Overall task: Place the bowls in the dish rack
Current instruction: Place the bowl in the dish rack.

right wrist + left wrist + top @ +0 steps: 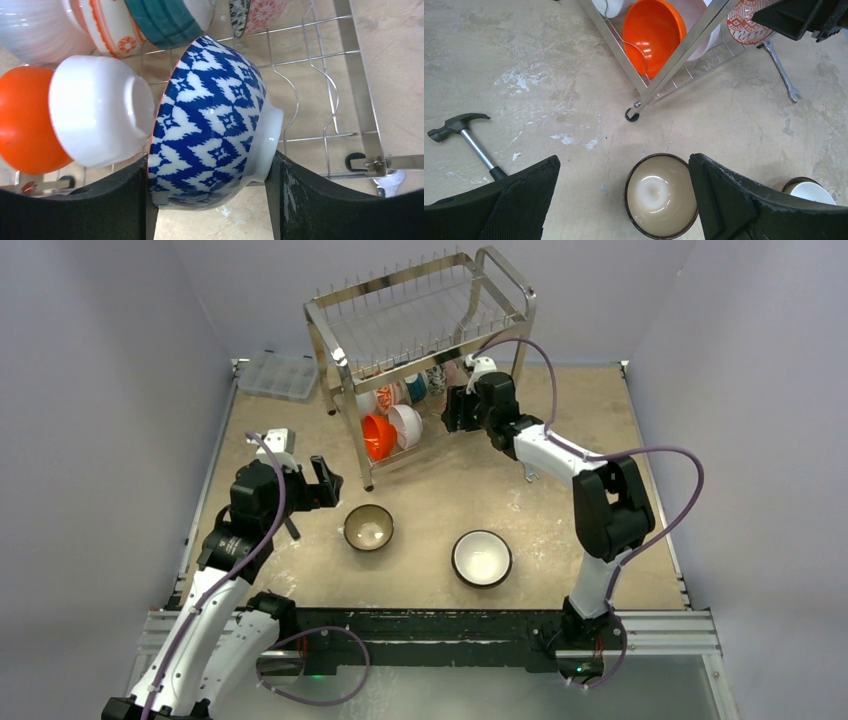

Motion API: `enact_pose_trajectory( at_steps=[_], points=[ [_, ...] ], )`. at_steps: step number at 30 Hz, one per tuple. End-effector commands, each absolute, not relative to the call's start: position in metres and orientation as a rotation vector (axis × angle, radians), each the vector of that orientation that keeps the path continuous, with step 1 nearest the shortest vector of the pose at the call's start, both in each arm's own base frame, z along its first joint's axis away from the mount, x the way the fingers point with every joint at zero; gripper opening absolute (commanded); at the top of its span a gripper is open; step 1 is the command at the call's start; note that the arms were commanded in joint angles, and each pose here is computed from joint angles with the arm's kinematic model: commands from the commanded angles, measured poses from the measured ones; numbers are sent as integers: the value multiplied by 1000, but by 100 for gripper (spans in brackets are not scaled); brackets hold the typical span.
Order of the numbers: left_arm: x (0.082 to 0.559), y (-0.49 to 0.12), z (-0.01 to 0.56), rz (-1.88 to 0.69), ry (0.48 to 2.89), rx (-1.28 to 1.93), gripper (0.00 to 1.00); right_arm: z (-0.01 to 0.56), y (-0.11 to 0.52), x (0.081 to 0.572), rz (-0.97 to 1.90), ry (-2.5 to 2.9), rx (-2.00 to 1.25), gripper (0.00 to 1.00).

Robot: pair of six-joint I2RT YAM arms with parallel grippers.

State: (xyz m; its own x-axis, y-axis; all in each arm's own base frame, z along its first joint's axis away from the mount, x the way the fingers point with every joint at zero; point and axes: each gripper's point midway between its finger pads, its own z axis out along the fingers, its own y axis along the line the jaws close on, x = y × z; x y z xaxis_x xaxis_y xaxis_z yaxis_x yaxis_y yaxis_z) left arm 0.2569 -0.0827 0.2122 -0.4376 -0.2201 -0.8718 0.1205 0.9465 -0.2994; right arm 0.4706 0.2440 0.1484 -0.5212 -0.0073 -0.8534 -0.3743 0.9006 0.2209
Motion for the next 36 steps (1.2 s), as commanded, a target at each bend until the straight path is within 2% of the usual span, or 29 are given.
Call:
enact_pose_trajectory(
  at_steps=[1,12,23,36],
  points=[
    [260,-84,224,-385,1948,-55,99,169,252,489,382,1965,-316,0],
    [260,-84,223,-385,1950,-56,99,145,272,493,320,1989,-401,0],
    [259,-87,223,-407,1953,-42,99,147,293,494,324,1959,-484,0],
    [260,-88,222,-408,1953,-43,99,204,287,488,195,1794,-462,0]
  ],
)
